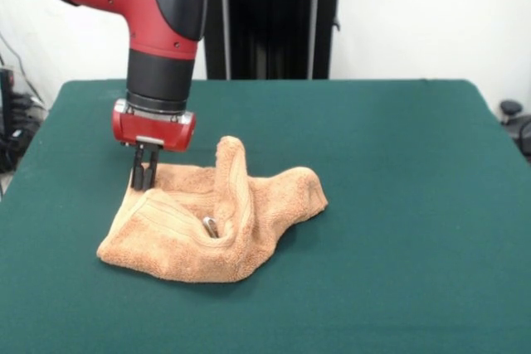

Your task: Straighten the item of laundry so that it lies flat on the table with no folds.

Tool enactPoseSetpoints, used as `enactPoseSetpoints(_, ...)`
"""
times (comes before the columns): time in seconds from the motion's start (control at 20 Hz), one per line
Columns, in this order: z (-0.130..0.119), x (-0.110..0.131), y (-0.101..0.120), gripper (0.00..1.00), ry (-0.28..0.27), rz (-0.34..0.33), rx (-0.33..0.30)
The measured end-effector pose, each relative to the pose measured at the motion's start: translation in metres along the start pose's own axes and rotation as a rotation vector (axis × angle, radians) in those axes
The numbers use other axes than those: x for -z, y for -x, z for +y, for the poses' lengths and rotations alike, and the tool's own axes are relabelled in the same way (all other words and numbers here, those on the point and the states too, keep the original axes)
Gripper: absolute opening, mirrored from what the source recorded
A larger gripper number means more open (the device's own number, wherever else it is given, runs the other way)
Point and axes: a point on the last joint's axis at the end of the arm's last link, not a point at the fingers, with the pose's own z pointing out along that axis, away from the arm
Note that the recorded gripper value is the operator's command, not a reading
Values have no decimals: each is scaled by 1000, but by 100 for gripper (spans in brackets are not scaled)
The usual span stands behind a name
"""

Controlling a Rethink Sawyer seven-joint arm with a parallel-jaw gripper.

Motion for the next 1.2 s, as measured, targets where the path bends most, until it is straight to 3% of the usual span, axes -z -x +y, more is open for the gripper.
enactPoseSetpoints(1.2,2,0,1,0,-8,2,11)
